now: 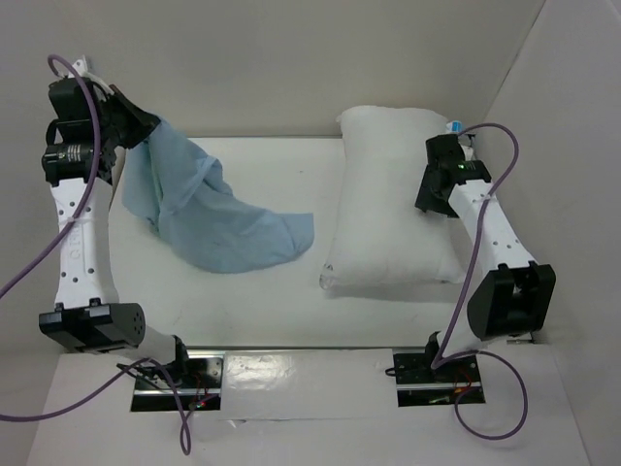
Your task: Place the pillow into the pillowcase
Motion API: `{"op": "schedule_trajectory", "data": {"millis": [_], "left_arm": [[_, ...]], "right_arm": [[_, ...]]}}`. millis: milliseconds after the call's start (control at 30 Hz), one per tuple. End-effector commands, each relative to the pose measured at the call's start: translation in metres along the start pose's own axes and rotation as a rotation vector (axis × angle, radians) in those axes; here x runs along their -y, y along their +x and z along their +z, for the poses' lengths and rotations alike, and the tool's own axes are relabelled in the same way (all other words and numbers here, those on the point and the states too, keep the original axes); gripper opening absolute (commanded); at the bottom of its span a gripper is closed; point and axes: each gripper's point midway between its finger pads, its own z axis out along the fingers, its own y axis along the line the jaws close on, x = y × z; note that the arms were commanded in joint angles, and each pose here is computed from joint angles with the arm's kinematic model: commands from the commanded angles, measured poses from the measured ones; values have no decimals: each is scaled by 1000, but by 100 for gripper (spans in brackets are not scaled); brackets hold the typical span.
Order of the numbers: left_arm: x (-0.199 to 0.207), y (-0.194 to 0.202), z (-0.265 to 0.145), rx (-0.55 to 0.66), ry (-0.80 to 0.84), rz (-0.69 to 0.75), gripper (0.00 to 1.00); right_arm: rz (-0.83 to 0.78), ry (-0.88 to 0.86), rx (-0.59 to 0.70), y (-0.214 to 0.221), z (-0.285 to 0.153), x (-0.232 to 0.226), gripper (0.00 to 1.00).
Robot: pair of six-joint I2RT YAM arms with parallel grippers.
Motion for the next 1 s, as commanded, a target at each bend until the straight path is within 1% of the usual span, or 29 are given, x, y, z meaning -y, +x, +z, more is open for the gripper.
{"op": "schedule_trajectory", "data": {"millis": [0, 33, 100, 167, 233, 267, 333, 367, 433, 467, 500, 533, 567, 600, 700, 733, 767, 833, 867, 900, 933, 967], "left_arm": [[-1, 20, 15, -67, 53, -30, 0], [-5, 21, 19, -60, 39, -30, 0], [-11, 24, 20, -55, 20, -31, 0], [-14, 22, 20, -45, 5, -20, 0], [-20, 23, 22, -41, -19, -21, 0], [-20, 23, 22, -41, -19, -21, 0], [-22, 25, 26, -48, -24, -23, 0], [-22, 25, 26, -48, -24, -23, 0], [-22, 25, 26, -48, -24, -23, 0], [-22, 25, 26, -48, -24, -23, 0], [-22, 25, 26, -48, -24, -23, 0], [-22, 25, 26, -48, -24, -23, 0], [-22, 25, 26, -48, -24, -23, 0], [-22, 25, 26, -48, -24, -23, 0], [-19, 22, 27, -46, -11, 2, 0], [-20, 16, 25, -32, -13, 1, 0], [-20, 15, 27, -32, -12, 12, 0], [-23, 19, 26, -47, -22, 19, 0], [-21, 20, 26, -52, -14, 18, 0], [-21, 20, 26, -52, -14, 18, 0], [-21, 20, 26, -52, -14, 18, 0], [-21, 20, 26, -52, -14, 18, 0]], "right_arm": [[-18, -15, 129, -39, -23, -15, 70], [-49, -68, 181, -44, -41, -36, 100], [-61, -84, 232, -48, -62, -47, 100], [-76, -143, 276, -50, -86, -71, 100], [-115, -201, 271, -38, -99, -93, 100], [-149, -264, 264, -23, -107, -120, 100], [-211, -338, 219, 3, -109, -154, 100], [-259, -354, 194, 29, -107, -179, 100], [-291, -352, 161, 52, -101, -195, 100], [-291, -332, 126, 68, -91, -197, 100], [-304, -353, 89, 83, -84, -204, 100], [-304, -371, 79, 91, -76, -209, 96], [-329, -328, 22, 115, -58, -196, 91], [-303, -300, -2, 122, -48, -189, 81], [-289, -136, -35, 136, -31, -135, 70], [-270, -88, 1, 128, -34, -116, 64], [-286, -16, -18, 133, -33, -92, 63], [-268, 19, 13, 124, -41, -75, 62], [-277, 7, 9, 121, -46, -76, 63], [-291, -68, 34, 115, -66, -96, 66], [-307, -124, 50, 112, -81, -110, 71], [-332, -170, 43, 117, -86, -133, 82]]}}
